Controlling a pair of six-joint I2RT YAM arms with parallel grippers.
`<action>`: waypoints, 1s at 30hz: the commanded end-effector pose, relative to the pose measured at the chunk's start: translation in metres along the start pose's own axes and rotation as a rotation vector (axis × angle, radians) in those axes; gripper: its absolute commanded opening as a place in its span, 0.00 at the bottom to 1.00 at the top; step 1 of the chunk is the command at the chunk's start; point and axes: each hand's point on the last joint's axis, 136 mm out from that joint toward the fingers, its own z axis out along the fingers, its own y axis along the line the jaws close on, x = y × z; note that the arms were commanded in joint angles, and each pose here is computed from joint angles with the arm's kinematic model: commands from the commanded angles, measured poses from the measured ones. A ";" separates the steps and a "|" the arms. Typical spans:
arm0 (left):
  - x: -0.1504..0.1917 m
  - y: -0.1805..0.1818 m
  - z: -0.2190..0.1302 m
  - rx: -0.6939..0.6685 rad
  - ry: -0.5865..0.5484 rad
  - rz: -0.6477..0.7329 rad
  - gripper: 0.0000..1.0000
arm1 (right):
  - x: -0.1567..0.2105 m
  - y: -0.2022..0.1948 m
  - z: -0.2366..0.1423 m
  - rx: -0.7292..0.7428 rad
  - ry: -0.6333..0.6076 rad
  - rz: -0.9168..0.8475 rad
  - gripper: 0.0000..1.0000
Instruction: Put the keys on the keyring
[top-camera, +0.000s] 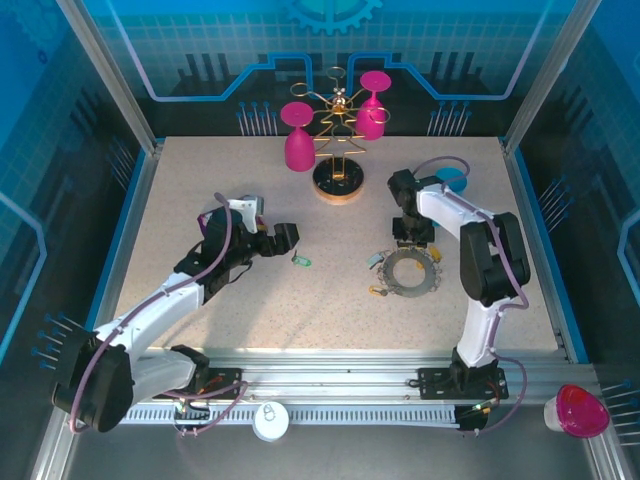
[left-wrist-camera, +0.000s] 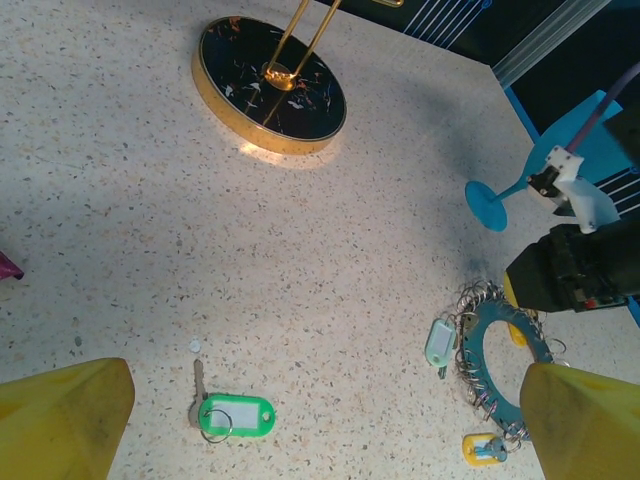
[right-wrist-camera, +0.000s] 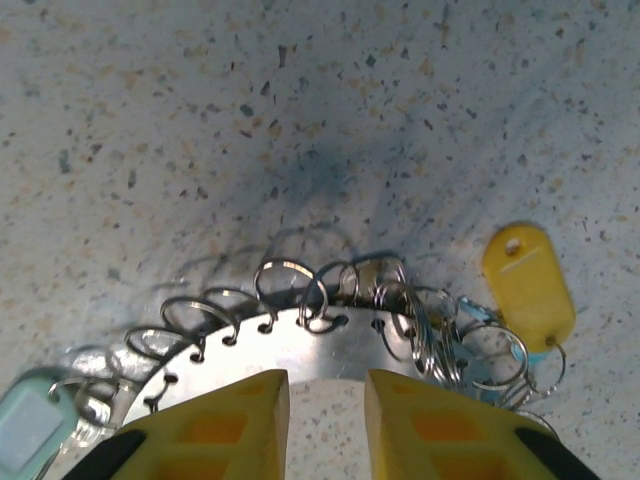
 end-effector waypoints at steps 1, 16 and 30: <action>-0.008 -0.004 -0.004 0.009 -0.043 -0.007 0.99 | -0.006 -0.003 0.001 0.044 0.010 0.010 0.26; -0.009 -0.004 -0.003 0.009 -0.046 0.002 0.99 | -0.004 -0.011 0.017 0.100 0.066 0.012 0.18; -0.009 -0.003 -0.007 0.002 -0.060 0.003 0.99 | -0.004 -0.022 0.013 0.155 0.069 0.010 0.09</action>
